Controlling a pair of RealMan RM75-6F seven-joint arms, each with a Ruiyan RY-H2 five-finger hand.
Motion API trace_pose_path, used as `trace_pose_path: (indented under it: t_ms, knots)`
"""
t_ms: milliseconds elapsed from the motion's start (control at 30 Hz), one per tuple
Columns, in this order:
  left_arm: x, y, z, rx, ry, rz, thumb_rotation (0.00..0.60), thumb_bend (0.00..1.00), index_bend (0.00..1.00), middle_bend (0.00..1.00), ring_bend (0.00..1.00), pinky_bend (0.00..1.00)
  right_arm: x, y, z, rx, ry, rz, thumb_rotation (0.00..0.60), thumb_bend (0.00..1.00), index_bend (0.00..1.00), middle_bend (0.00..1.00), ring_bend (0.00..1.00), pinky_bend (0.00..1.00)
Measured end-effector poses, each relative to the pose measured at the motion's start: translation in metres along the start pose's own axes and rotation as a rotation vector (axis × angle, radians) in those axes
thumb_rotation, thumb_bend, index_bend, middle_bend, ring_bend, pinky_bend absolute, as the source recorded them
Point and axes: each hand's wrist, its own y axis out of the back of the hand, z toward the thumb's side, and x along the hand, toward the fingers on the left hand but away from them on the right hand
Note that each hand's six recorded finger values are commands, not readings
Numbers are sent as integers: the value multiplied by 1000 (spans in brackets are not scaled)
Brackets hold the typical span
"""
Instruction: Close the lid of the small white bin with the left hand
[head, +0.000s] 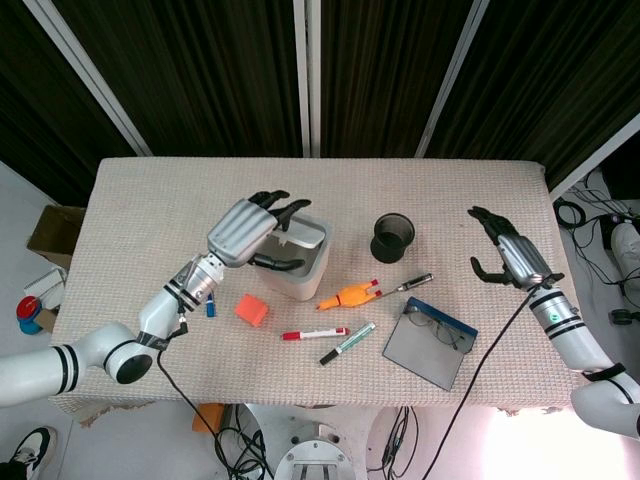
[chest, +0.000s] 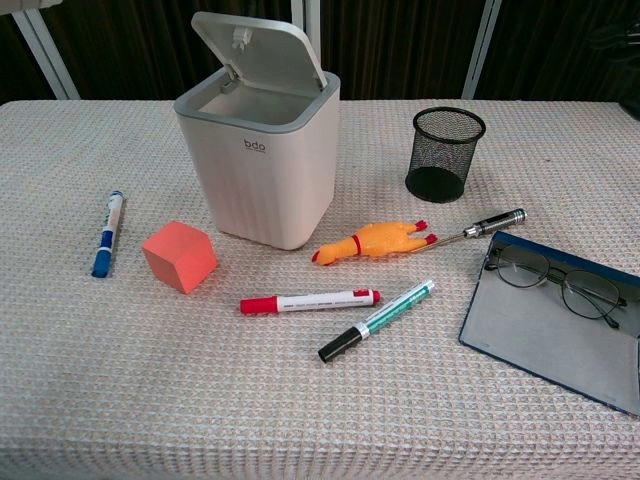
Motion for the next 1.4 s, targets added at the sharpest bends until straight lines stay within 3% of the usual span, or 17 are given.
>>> trace_pose_path:
  t_ms: [233,467,800,1100,1400]
  knots:
    - [-21,-19,-1,-37,-9,25,0,58,128,448,132,239,44,8,3,62,42,-63,600,437,0,0,0,0]
    - [-37,-41,2,-87,-25,38,0,58,128,445,132,239,101,5,-7,134,12,-143,600,448,0,0,0,0]
    - [-37,-65,5,-96,-40,47,0,61,128,410,132,239,143,4,-17,367,-45,-252,600,438,0,0,0,0]
    - [-37,-77,3,-104,-41,45,0,61,128,407,131,239,162,-12,-42,351,-154,-207,600,437,0,0,0,0]
    - [-39,-80,3,-103,-45,54,0,61,127,399,131,239,159,-17,-50,327,-164,-193,600,437,0,0,0,0]
